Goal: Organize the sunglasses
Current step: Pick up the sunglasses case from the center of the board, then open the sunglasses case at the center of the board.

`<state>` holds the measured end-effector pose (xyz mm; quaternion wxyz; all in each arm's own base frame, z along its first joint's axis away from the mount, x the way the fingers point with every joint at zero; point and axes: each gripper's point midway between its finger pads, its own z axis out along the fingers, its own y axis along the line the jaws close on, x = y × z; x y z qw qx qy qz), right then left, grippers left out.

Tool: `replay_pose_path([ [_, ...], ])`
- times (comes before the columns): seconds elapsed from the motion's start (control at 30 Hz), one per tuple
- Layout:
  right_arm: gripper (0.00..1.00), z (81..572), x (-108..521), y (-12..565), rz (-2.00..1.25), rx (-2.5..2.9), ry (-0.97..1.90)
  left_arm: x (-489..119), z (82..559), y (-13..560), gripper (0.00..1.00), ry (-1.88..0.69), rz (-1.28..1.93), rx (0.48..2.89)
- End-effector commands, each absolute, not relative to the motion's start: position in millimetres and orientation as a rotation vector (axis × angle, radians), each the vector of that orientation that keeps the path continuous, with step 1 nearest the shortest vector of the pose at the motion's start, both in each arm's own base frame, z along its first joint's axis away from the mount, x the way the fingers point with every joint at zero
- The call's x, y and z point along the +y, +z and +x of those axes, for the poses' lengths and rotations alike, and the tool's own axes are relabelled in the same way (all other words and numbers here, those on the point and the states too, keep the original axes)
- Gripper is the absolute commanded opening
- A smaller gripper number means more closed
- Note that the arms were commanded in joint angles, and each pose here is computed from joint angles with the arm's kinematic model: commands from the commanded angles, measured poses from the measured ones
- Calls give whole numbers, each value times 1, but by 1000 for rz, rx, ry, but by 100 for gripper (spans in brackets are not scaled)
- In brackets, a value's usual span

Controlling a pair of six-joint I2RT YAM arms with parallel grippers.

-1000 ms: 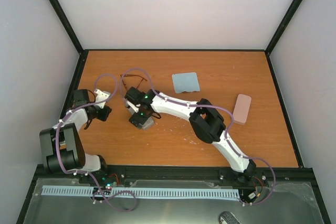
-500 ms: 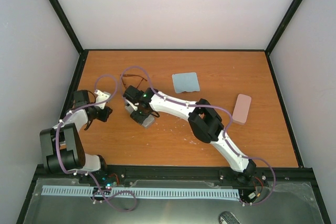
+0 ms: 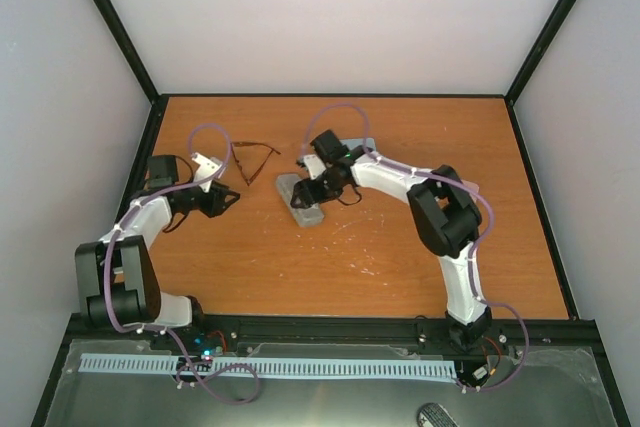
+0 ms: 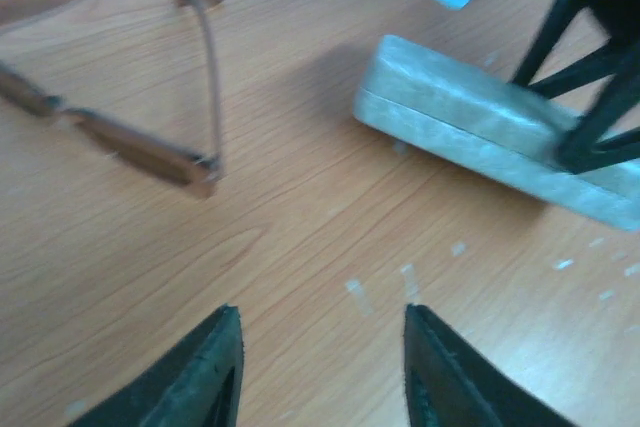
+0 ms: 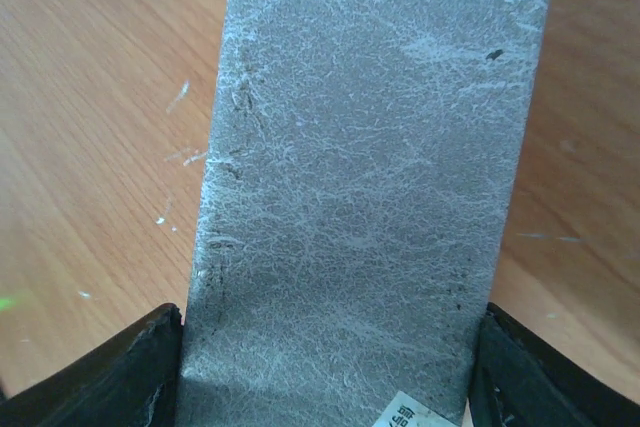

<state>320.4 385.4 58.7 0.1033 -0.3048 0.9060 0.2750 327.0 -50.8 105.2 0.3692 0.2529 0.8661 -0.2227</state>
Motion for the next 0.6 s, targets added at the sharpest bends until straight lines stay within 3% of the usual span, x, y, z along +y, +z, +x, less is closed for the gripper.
replay_pose_path([
  [0.0,36,319,409,123,-848,2458,1285,-82,328,124,51,-747,699,2146],
  [0.2,32,310,417,136,-859,2391,1459,-98,336,124,58,-799,752,2139],
  [0.57,32,296,416,151,-857,2320,1541,-108,351,122,59,-895,731,2135],
])
